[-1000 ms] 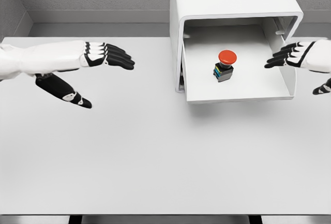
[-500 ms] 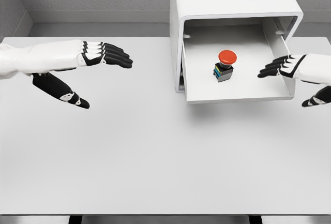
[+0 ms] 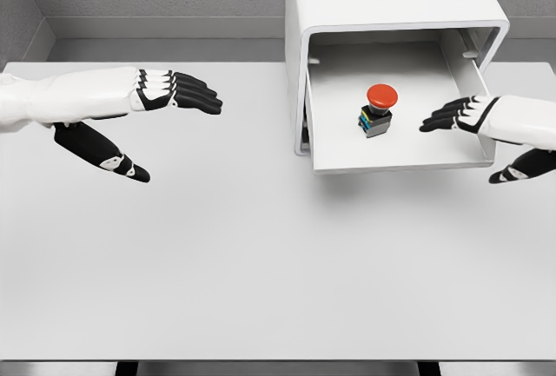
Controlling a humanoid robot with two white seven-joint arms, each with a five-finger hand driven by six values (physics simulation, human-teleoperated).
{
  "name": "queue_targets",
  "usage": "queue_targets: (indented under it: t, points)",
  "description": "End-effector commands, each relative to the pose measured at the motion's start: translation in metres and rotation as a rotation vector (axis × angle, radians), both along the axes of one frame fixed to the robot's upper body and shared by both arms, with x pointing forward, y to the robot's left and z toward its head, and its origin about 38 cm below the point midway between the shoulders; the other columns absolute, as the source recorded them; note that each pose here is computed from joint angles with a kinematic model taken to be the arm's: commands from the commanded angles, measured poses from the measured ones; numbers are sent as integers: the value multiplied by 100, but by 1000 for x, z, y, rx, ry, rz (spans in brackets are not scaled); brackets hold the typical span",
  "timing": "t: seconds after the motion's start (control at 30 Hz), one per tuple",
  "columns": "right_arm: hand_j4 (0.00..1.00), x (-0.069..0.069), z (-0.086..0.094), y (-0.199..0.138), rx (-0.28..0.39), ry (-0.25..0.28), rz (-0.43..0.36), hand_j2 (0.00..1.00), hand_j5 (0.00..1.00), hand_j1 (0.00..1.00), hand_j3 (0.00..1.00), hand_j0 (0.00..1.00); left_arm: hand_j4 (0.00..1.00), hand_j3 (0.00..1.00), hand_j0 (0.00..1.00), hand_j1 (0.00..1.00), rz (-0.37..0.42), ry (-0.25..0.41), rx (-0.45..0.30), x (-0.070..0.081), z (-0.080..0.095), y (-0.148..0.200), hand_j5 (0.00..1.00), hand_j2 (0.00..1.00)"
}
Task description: Slide open multi-storey tabletop storage cabinets and put open load switch and slide close multi-storey tabletop storage cabinets
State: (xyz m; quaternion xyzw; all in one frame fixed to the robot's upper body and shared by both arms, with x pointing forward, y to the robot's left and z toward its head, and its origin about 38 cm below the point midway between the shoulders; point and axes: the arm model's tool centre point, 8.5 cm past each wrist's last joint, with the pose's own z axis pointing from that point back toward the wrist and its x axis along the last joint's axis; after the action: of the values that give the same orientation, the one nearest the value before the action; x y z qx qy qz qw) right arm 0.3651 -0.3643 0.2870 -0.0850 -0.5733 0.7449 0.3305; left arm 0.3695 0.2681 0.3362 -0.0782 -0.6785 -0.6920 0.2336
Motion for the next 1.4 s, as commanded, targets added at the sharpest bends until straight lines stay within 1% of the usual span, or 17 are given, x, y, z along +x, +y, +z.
queue_targets:
  t: [0.0, 0.23, 0.47, 0.8, 0.97, 1.13, 1.27, 1.37]
  points:
    - [100, 1, 1, 1, 12, -1, -1, 100, 100, 100, 100, 100, 100, 100, 100, 100, 3, 5, -5, 0, 1, 1, 100, 100]
    - [100, 5, -5, 13, 44, 3, 23, 100, 100, 100, 100, 100, 100, 100, 100, 100, 4, 3, -6, 0, 2, 1, 100, 100]
    - [100, 8, -7, 15, 50, 2, 22, 100, 100, 100, 100, 100, 100, 100, 100, 100, 1, 5, -9, 0, 1, 0, 100, 100]
    - [100, 12, -12, 17, 43, -1, 22, 100, 100, 100, 100, 100, 100, 100, 100, 100, 4, 2, -8, 0, 2, 1, 100, 100]
    - [100, 18, -18, 10, 43, 9, -7, 100, 100, 100, 100, 100, 100, 100, 100, 100, 5, 2, -7, 0, 2, 2, 100, 100]
    - [100, 23, -19, 9, 33, -2, -15, 100, 100, 100, 100, 100, 100, 100, 100, 100, 5, 2, -7, 0, 2, 2, 100, 100]
    - [100, 26, -21, 2, 29, 1, -38, 100, 100, 100, 100, 100, 100, 100, 100, 100, 4, 2, -8, 0, 2, 1, 100, 100]
    - [100, 29, -22, 7, 26, -9, -27, 100, 100, 100, 100, 100, 100, 100, 100, 100, 4, 2, -8, 0, 2, 1, 100, 100]
